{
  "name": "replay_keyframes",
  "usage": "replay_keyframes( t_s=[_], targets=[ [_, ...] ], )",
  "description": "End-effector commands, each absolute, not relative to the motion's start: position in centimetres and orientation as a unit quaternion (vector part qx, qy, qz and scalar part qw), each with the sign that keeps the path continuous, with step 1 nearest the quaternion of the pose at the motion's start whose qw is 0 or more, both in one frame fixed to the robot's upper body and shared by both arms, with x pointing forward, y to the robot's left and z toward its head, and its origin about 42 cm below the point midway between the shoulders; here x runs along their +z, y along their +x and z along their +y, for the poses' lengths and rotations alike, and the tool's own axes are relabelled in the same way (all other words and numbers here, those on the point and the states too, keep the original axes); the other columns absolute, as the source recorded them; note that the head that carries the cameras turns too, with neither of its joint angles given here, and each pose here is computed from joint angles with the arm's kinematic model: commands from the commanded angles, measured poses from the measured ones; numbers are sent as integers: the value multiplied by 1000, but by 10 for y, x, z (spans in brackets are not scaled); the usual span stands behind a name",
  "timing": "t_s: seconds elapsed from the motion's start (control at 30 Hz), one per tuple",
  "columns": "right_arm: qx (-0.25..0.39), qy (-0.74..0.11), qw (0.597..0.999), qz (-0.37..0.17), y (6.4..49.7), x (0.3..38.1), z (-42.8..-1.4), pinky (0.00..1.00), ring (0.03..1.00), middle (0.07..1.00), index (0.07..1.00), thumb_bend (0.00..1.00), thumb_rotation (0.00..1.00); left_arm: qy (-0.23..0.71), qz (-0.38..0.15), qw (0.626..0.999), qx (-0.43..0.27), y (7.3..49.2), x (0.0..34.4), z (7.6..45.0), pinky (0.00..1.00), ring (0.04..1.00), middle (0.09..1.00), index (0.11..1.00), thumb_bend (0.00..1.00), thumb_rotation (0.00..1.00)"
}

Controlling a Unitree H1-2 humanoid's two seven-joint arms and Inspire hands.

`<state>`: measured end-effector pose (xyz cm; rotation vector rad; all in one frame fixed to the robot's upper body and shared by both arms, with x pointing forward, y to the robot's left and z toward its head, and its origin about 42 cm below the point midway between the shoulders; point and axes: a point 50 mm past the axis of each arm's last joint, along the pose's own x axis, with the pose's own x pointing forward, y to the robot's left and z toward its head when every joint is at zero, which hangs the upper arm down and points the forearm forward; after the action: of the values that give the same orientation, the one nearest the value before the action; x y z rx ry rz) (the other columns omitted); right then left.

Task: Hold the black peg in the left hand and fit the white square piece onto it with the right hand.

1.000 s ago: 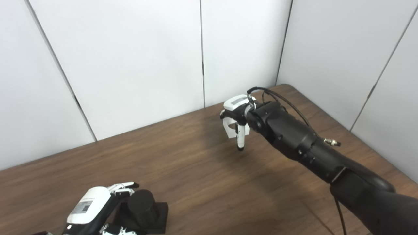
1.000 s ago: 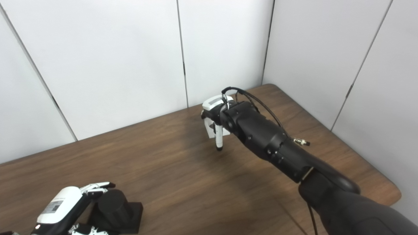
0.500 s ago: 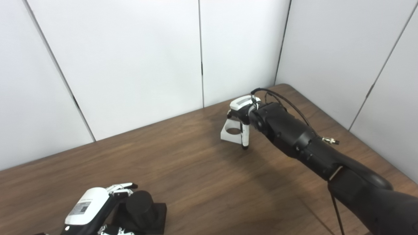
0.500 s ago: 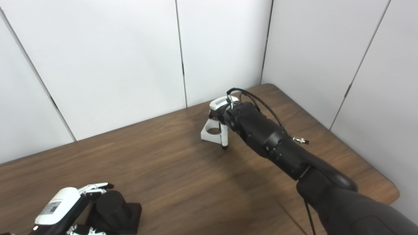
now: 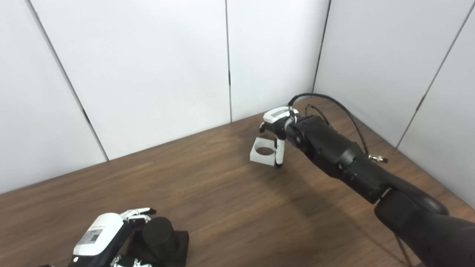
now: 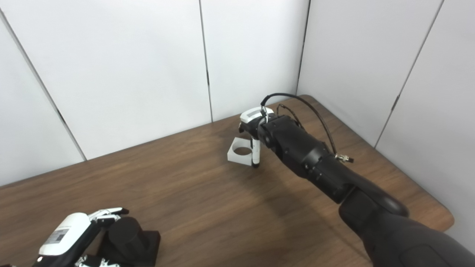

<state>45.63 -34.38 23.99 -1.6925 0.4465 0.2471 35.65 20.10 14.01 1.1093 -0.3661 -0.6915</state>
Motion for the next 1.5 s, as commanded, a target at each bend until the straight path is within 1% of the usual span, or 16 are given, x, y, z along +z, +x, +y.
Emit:
replay_keyframes(
  t_s=[0.0, 0.2, 0.33, 0.5, 0.7, 0.87, 0.97, 1.07, 1.2, 1.37, 1.47],
  targets=[
    [77, -746, 642, 157, 463, 273, -349, 882, 940, 941, 854, 904, 230, 533, -114, 766, -341, 350, 122, 218, 743, 836, 840, 488, 522, 51],
    [87, -731, 658, 158, 463, 274, -345, 872, 943, 943, 837, 906, 221, 534, -111, 766, -340, 352, 122, 218, 755, 838, 844, 488, 522, 50],
    [98, -716, 669, 170, 466, 282, -338, 851, 944, 949, 833, 919, 213, 537, -113, 764, -339, 353, 120, 217, 745, 837, 844, 488, 523, 51],
    [110, -716, 667, 177, 469, 292, -331, 809, 926, 947, 823, 925, 234, 535, -113, 767, -336, 353, 119, 217, 750, 839, 842, 488, 523, 51],
    [114, -718, 664, 175, 470, 299, -327, 817, 921, 947, 825, 926, 220, 532, -116, 769, -335, 352, 120, 216, 756, 838, 843, 487, 523, 51],
    [115, -716, 667, 171, 468, 297, -328, 828, 925, 948, 836, 919, 206, 532, -113, 769, -335, 351, 121, 215, 752, 838, 843, 488, 523, 52],
    [119, -714, 669, 167, 467, 295, -328, 821, 928, 943, 829, 912, 178, 531, -111, 769, -337, 351, 119, 216, 764, 845, 848, 488, 523, 52],
    [124, -717, 667, 161, 467, 292, -327, 811, 929, 938, 825, 909, 176, 534, -110, 768, -336, 351, 118, 217, 763, 845, 848, 488, 523, 52],
    [127, -720, 663, 160, 466, 290, -325, 811, 931, 938, 824, 902, 172, 534, -108, 768, -336, 350, 120, 216, 771, 847, 850, 488, 523, 53],
    [132, -725, 657, 162, 466, 289, -324, 813, 928, 938, 824, 892, 166, 534, -109, 769, -336, 351, 120, 216, 747, 841, 845, 488, 523, 52],
    [138, -735, 643, 162, 465, 286, -326, 808, 922, 930, 820, 890, 146, 532, -108, 770, -336, 351, 120, 215, 751, 841, 846, 488, 523, 52]
  ],
)
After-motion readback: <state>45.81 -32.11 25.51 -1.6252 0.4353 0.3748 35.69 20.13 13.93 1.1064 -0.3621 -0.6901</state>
